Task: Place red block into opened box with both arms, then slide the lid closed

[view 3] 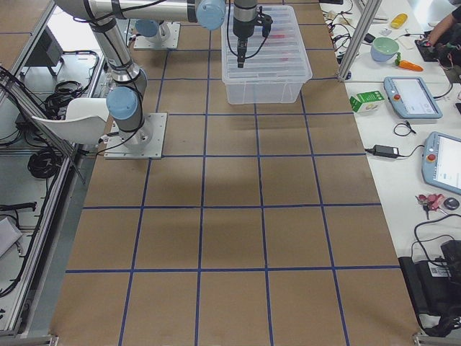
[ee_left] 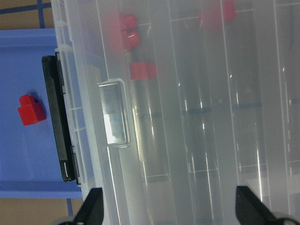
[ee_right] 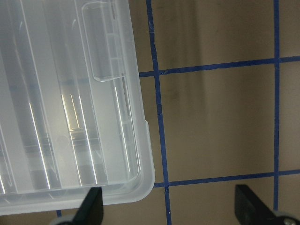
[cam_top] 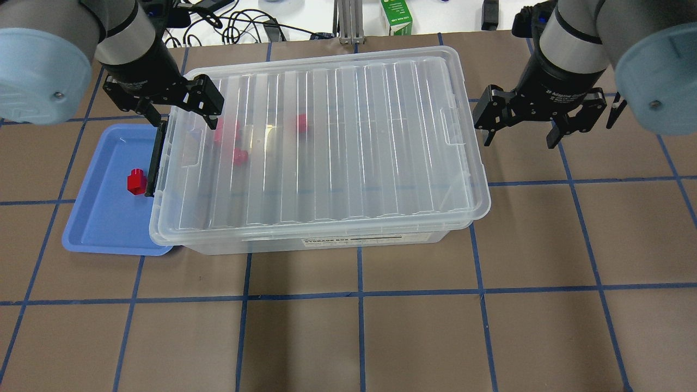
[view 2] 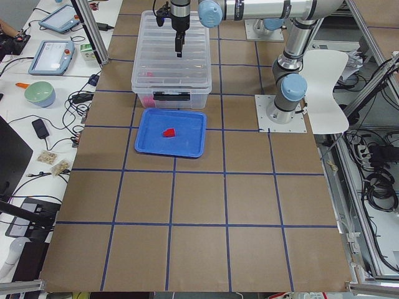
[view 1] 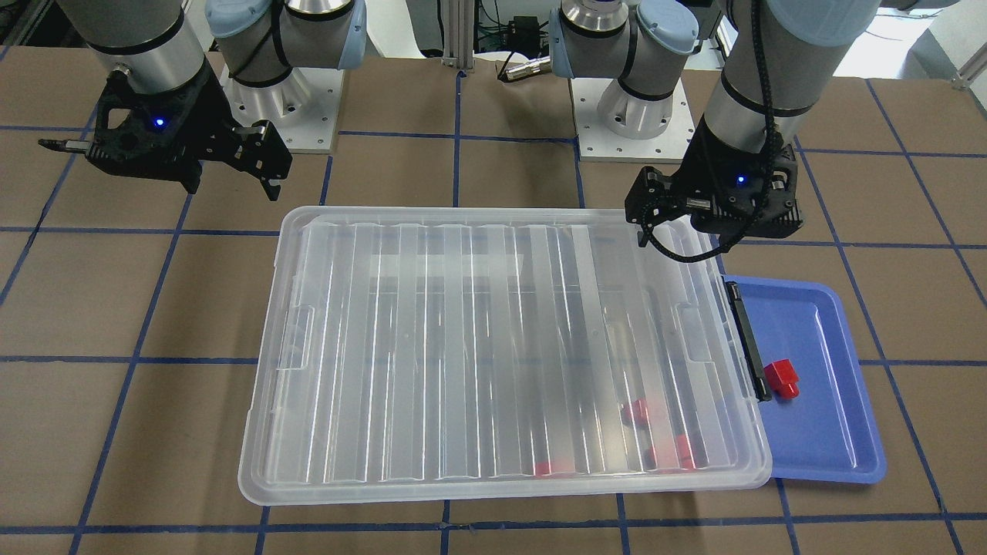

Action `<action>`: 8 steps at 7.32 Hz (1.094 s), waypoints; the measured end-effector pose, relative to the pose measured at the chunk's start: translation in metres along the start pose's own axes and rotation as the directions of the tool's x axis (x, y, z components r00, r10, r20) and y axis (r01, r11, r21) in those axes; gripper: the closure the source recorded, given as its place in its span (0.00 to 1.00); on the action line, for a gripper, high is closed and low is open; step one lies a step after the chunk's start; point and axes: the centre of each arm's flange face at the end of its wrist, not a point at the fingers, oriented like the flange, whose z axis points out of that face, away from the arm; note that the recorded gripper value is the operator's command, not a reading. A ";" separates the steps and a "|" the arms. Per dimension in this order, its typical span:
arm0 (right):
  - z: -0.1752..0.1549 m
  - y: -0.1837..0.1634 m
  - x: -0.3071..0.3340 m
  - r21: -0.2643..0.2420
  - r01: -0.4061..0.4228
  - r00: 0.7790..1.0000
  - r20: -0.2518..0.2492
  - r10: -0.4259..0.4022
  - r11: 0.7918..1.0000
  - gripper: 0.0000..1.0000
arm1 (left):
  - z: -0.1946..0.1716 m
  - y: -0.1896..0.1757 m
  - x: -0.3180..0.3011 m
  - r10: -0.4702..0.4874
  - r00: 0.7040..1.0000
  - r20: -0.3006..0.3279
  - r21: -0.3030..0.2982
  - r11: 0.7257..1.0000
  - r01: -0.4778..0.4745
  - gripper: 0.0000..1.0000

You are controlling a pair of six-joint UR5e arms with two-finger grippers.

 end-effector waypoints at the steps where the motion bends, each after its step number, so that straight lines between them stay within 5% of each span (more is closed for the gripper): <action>1: 0.001 0.000 0.000 0.000 0.000 1.000 0.000 0.000 1.000 0.00 | -0.001 -0.001 0.000 0.000 1.000 0.001 0.003 1.000 0.000 0.00; 8: 0.012 -0.018 0.008 0.003 -0.022 1.000 0.007 0.022 1.000 0.00 | -0.003 -0.001 -0.006 -0.009 1.000 0.004 0.006 1.000 0.009 0.00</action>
